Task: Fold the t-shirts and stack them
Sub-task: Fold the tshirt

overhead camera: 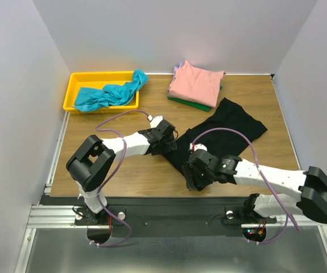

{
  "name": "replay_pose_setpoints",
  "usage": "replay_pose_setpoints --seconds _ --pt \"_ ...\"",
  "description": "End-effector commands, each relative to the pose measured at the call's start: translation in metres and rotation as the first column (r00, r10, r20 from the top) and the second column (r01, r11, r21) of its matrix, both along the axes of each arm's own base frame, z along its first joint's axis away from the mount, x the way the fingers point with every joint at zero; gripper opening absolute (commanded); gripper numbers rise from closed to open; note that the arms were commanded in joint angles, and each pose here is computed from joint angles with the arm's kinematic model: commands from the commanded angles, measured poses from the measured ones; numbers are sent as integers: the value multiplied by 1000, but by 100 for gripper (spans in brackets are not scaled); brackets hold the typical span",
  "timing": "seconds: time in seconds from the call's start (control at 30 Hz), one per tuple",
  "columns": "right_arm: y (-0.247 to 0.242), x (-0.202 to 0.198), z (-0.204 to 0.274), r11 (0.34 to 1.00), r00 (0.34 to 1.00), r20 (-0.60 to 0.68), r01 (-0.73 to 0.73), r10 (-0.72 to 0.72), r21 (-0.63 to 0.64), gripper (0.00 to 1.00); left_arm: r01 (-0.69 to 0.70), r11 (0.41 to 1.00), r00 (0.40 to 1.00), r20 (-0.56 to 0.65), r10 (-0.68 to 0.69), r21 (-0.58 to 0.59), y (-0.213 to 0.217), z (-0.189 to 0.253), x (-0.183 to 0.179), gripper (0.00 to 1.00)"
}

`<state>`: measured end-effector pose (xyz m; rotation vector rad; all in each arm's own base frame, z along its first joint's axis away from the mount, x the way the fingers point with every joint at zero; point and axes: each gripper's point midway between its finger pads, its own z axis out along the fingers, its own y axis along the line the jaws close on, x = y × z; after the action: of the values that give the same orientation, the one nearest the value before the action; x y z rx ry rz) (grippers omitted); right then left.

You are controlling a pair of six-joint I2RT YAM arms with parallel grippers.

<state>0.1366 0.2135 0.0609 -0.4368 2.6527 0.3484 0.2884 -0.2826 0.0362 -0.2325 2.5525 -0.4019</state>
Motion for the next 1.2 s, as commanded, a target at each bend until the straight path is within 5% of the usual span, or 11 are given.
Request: replay_pose_setpoints --seconds 0.0,0.2,0.3,0.4,0.53,0.67,0.83,0.97,1.17 --pt "15 5 1 999 999 36 -41 41 -4 96 -17 1000 1000 5 17 -24 -5 -8 8 72" --pt "13 -1 -16 997 998 4 -62 63 -38 86 -21 1000 999 -38 21 -5 -4 -28 7 54" --pt "14 -7 -28 996 997 -33 -76 75 -40 81 -24 1000 999 -47 24 1 -1 -31 5 33" --pt "6 -13 -46 993 995 -73 -75 69 -91 58 -33 999 998 -54 33 7 4 -31 0 2" --pt "8 -25 -55 989 990 -107 -100 88 -112 27 -79 996 995 -58 81 35 25 -31 -13 0" --pt "42 -61 -42 972 965 -134 -232 225 -37 13 -142 988 987 -73 146 52 63 -28 -46 0" --pt "88 -99 -12 926 920 -111 -366 376 96 6 -252 964 961 -100 260 87 113 -26 -88 0" --pt "113 -118 8 882 885 -113 -424 451 205 1 -321 947 944 -88 319 -11 128 -3 -107 0" --pt "124 -115 47 855 893 -29 -419 449 306 1 -405 913 913 25 406 -49 155 45 -104 0"
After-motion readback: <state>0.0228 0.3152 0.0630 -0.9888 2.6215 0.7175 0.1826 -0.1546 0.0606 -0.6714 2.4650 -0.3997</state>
